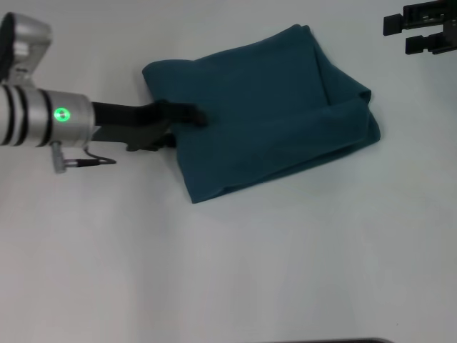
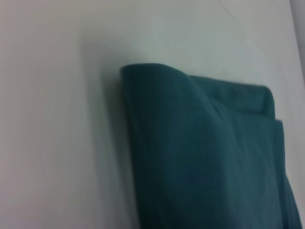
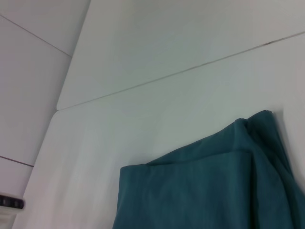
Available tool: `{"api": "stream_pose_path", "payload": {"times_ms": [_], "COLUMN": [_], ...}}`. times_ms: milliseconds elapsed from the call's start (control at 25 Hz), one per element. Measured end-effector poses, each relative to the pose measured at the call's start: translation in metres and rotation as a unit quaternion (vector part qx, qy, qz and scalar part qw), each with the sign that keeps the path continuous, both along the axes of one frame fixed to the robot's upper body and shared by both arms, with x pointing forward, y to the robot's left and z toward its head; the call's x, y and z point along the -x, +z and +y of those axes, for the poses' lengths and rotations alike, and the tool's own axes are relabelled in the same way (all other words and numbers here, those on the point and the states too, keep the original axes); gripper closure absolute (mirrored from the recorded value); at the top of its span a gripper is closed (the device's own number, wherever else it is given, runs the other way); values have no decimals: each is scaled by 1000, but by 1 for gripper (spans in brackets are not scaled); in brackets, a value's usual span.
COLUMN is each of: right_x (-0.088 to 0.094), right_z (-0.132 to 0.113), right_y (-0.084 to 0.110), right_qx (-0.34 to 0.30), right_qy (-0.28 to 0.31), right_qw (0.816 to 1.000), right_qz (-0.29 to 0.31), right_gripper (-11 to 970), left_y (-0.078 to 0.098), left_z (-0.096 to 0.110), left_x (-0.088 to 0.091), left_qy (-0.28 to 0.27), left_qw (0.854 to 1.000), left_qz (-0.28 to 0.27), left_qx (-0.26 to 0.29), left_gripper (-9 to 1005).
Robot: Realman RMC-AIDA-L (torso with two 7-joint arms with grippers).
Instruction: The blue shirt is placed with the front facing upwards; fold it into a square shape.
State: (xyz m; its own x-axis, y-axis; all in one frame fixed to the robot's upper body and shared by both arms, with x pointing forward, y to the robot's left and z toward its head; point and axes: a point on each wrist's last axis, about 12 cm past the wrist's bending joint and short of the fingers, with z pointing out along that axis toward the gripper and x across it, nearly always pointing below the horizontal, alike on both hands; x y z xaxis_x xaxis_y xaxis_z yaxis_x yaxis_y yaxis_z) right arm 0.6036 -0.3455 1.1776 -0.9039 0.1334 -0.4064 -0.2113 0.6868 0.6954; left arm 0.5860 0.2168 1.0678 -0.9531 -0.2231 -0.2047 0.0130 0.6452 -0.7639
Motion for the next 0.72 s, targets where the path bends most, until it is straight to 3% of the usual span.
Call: {"api": "stream_pose_path", "payload": {"times_ms": [280, 600, 720], "right_x": [1, 2, 2], "right_z": [0, 0, 0], "right_y": [0, 0, -1], "right_qx": [-4, -6, -7], "right_qy": [5, 4, 4], "right_qw": [1000, 1000, 1000], "right_qz": [1, 2, 2], "right_gripper": [92, 92, 92], "left_y": [5, 6, 7], "left_z": [-14, -23, -24], "left_x": [-8, -8, -9], "left_qy": [-22, -27, -26], "left_qw": [999, 999, 999], "left_qz": [-17, -19, -19], "left_qx": [-15, -8, -4], "left_gripper": [245, 436, 575]}}
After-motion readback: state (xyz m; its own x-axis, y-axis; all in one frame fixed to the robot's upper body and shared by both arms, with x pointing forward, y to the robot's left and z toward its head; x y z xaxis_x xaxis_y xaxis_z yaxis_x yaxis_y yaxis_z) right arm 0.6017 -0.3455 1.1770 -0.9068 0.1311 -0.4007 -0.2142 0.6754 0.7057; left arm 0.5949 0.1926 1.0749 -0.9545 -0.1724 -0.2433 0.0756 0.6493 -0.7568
